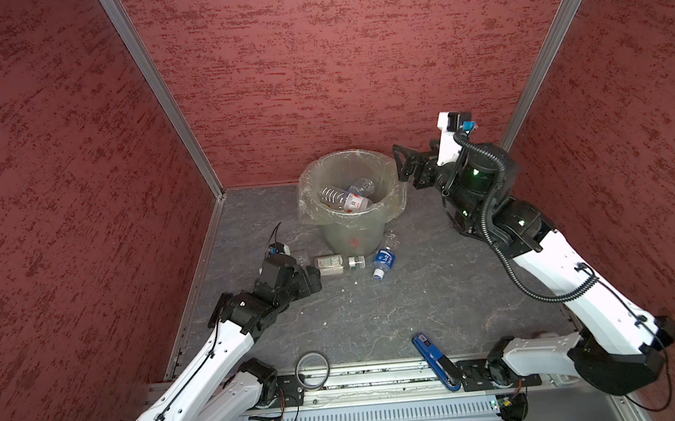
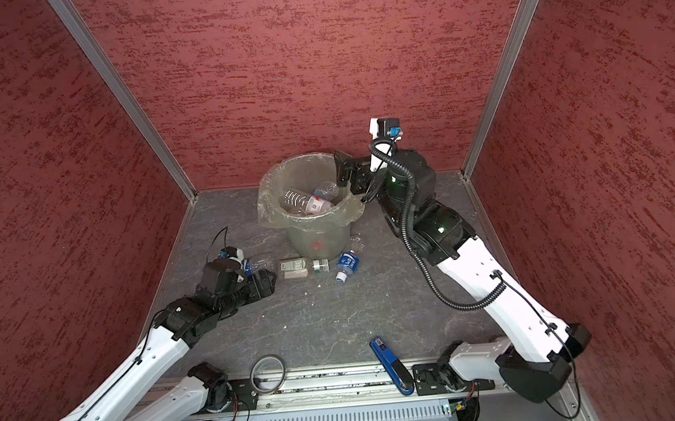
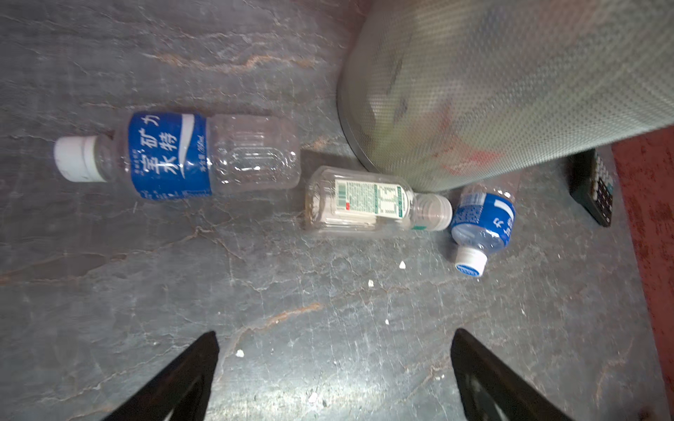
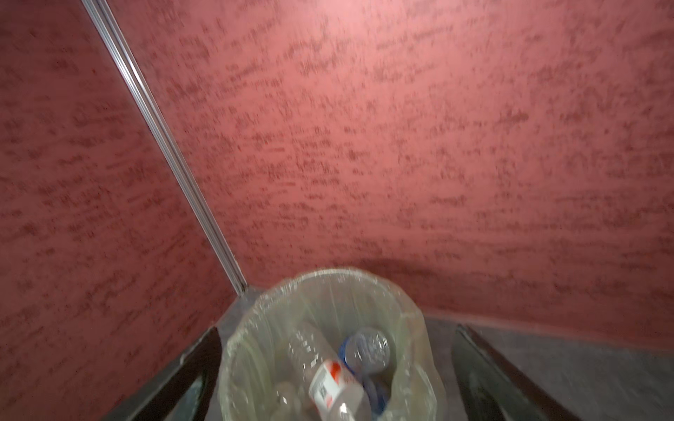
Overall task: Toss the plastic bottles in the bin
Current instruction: 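Open the right gripper to drop the red-labelled bottle into the bin, then withdraw the right gripper while the left gripper reaches toward the blue-labelled Pocari bottle, then grasp the clear blue-labelled Pocari Sweat bottle with the left gripper, then lift the Pocari bottle with the left gripper up over the bin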
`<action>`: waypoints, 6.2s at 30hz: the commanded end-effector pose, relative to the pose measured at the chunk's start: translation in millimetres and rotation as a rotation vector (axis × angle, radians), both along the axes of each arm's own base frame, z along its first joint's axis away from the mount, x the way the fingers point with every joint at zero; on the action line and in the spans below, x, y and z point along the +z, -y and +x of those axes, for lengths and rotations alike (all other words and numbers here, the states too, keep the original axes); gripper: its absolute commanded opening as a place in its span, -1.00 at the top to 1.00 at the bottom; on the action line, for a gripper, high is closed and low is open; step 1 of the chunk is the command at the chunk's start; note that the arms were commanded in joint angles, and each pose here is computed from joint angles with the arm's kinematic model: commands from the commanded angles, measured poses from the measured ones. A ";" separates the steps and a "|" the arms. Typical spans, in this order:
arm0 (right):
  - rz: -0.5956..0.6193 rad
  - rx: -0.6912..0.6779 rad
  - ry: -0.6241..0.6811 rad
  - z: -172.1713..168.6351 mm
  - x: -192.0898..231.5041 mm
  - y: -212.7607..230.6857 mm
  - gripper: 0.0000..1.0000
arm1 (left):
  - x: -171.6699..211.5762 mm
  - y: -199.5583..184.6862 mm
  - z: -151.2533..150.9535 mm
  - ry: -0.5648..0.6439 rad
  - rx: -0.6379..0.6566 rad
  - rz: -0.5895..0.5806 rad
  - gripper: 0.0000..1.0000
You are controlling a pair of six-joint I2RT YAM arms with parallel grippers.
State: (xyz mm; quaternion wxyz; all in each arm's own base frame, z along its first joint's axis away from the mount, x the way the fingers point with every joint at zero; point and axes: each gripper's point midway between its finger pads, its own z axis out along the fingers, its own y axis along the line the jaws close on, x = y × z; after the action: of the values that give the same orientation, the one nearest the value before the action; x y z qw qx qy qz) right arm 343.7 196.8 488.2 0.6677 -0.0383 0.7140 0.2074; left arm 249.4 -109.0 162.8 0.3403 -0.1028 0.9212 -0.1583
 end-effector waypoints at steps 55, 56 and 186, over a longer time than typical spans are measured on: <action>0.013 -0.013 -0.346 -72.5 -166.4 48.9 -0.97 | -80.1 -65.4 114.9 -0.108 0.239 -0.091 -0.99; 0.013 -0.014 -0.345 -72.6 -166.2 49.0 -0.97 | -78.8 -63.9 111.9 -0.109 0.237 -0.100 -0.99; 0.029 -0.021 -0.381 -81.8 -180.1 55.4 -0.81 | -103.3 -23.8 88.4 -0.227 0.097 0.028 -0.21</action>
State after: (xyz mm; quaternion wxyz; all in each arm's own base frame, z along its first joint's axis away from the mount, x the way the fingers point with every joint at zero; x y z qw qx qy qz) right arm 263.9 144.0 314.0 0.5279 0.0103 0.8220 0.2134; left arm 336.8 -80.2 41.4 0.2124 -0.1526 0.9609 -0.0905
